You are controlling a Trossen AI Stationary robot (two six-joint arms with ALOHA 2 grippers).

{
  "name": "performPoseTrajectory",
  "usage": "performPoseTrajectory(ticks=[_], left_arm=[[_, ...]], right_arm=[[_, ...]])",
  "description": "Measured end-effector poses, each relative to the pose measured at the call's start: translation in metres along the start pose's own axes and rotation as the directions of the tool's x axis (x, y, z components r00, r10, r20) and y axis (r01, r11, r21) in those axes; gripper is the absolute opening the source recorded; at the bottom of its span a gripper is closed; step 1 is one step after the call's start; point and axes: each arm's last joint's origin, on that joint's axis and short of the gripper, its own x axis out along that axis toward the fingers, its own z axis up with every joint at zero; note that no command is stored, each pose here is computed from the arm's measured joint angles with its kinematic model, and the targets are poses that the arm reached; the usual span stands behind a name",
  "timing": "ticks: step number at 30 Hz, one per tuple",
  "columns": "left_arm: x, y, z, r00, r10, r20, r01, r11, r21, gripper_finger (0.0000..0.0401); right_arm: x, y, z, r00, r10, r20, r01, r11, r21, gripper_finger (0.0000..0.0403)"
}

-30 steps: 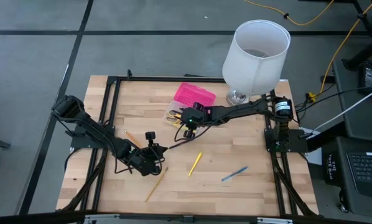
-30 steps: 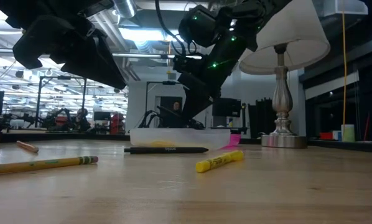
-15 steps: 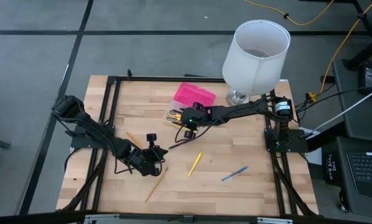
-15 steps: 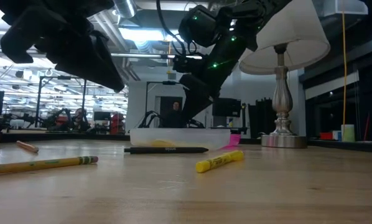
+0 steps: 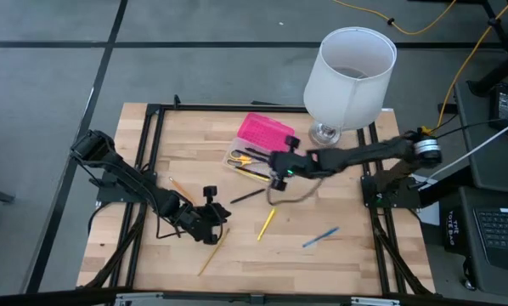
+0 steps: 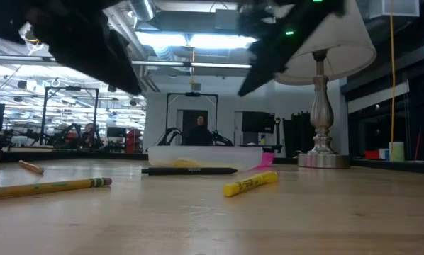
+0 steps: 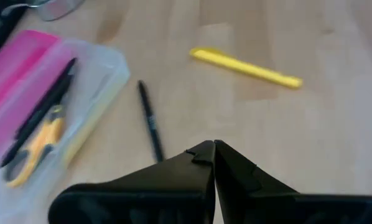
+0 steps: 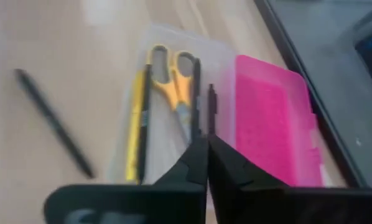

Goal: Pick & place school supplies into a supply box
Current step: Put the yellow pencil into the pink supply box

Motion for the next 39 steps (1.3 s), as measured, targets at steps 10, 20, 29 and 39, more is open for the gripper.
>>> performPoseTrajectory(ticks=[10,20,29,39], left_arm=[[-0.013,0.003,0.019,0.994,0.002,-0.113,-0.024,0.982,-0.189,0.0003],[-0.026,0.003,0.026,0.971,-0.011,-0.238,-0.094,0.899,-0.427,0.0003],[-0.01,-0.02,0.033,0.839,-0.096,-0.536,-0.225,0.835,-0.502,0.0003],[-0.002,-0.043,0.057,0.744,-0.209,-0.635,-0.275,0.77,-0.575,0.0003]], right_arm=[[-0.029,0.03,-0.077,0.925,0.174,0.338,-0.196,0.98,0.031,0.0005],[-0.027,0.033,-0.098,0.904,0.191,0.382,-0.231,0.971,0.063,0.0027],[-0.027,0.033,-0.098,0.905,0.193,0.38,-0.232,0.971,0.06,0.0027],[-0.027,0.033,-0.098,0.905,0.194,0.378,-0.233,0.971,0.059,0.0028]])
